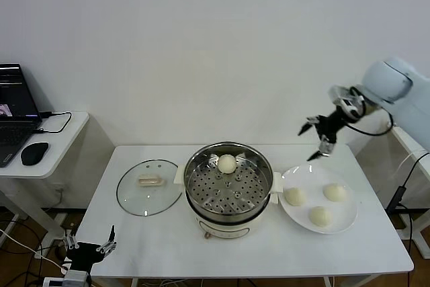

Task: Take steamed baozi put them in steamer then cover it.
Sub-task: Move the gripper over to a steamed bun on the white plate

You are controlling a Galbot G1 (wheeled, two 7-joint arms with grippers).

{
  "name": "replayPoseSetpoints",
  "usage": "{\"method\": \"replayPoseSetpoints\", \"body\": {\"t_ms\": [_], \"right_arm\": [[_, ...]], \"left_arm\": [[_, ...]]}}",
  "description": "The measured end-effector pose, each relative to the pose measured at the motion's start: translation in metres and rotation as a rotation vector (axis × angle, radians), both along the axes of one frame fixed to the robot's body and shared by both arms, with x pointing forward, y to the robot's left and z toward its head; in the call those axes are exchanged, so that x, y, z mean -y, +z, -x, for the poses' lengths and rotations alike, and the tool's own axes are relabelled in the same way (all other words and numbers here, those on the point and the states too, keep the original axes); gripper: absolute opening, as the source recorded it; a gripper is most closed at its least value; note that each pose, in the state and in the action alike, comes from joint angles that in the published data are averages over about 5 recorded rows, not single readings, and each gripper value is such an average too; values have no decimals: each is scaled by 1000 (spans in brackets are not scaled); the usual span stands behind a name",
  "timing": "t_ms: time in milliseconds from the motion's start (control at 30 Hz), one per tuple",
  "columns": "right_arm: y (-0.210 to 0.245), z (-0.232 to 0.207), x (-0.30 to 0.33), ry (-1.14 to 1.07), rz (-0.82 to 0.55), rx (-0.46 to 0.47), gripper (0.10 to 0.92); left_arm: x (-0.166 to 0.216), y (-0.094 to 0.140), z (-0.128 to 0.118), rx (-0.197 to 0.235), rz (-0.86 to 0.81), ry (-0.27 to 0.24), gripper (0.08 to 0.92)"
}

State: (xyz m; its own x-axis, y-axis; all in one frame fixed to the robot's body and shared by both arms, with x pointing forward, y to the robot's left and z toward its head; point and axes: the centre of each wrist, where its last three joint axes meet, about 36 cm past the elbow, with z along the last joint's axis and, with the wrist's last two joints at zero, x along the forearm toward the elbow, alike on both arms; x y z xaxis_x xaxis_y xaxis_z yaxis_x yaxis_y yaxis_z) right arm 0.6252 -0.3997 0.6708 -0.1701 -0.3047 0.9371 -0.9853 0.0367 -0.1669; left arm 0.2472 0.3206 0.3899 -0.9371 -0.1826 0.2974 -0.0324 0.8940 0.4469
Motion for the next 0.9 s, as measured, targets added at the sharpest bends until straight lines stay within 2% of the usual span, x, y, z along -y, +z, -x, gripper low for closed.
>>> {"method": "replayPoseSetpoints", "body": {"t_ms": [367, 900], "right_arm": [[-75, 14, 13, -78, 87, -62, 823], [-148, -12, -30, -2, 147, -48, 823]], "left_arm": [[4, 1, 0, 3, 9, 1, 823], [-2, -10, -1, -28, 9, 16, 823]]}}
